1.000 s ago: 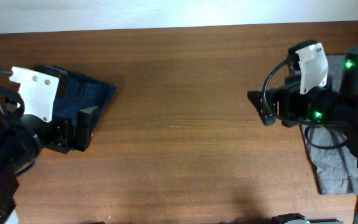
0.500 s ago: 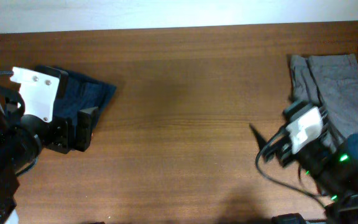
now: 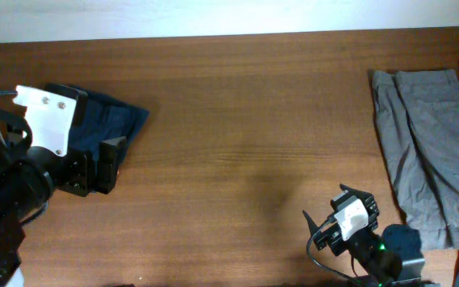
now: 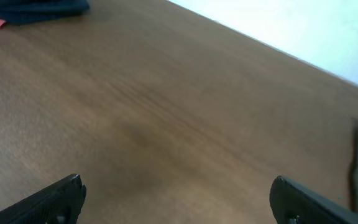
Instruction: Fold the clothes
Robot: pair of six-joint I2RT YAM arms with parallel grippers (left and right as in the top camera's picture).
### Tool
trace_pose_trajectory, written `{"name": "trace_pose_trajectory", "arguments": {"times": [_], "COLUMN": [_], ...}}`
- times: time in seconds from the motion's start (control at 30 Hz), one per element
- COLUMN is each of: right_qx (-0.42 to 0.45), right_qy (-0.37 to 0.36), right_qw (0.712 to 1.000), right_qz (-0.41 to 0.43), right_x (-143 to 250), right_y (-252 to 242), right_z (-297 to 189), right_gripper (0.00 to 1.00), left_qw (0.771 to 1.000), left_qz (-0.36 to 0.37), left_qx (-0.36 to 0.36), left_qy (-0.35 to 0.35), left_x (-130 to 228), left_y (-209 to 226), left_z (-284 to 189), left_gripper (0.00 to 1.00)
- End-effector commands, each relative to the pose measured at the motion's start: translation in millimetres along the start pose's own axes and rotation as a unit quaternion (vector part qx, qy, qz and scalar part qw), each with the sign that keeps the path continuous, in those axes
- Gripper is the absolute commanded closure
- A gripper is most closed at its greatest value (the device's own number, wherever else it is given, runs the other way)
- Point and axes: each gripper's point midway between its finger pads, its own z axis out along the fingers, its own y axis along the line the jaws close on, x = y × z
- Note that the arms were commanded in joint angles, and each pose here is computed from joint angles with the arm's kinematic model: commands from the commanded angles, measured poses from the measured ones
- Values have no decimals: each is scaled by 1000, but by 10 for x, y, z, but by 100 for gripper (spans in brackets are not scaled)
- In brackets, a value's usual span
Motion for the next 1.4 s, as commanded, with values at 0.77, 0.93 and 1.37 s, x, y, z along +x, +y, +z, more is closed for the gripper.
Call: {"name": "trace_pose_trajectory", "arguments": {"times": [0.77,0.93,1.37], "right_qx": [19,19,19], "right_qy": [-36,-36,-36], "right_qw": [995,995,995], "right_qz": [89,89,89], "right_x": [238,238,238], "right_y": [-42,-42,-42], "right_z": [231,231,231], "right_gripper": [1,1,1], "left_qw": [1000,1000,1000], "left_qz": [7,7,7], "left_qx": [3,4,3], "left_qy": [1,1,1], "left_x": [1,0,2], "left_y": [-12,-13,-13], "left_z": [10,10,10], "left_gripper": [1,1,1]}}
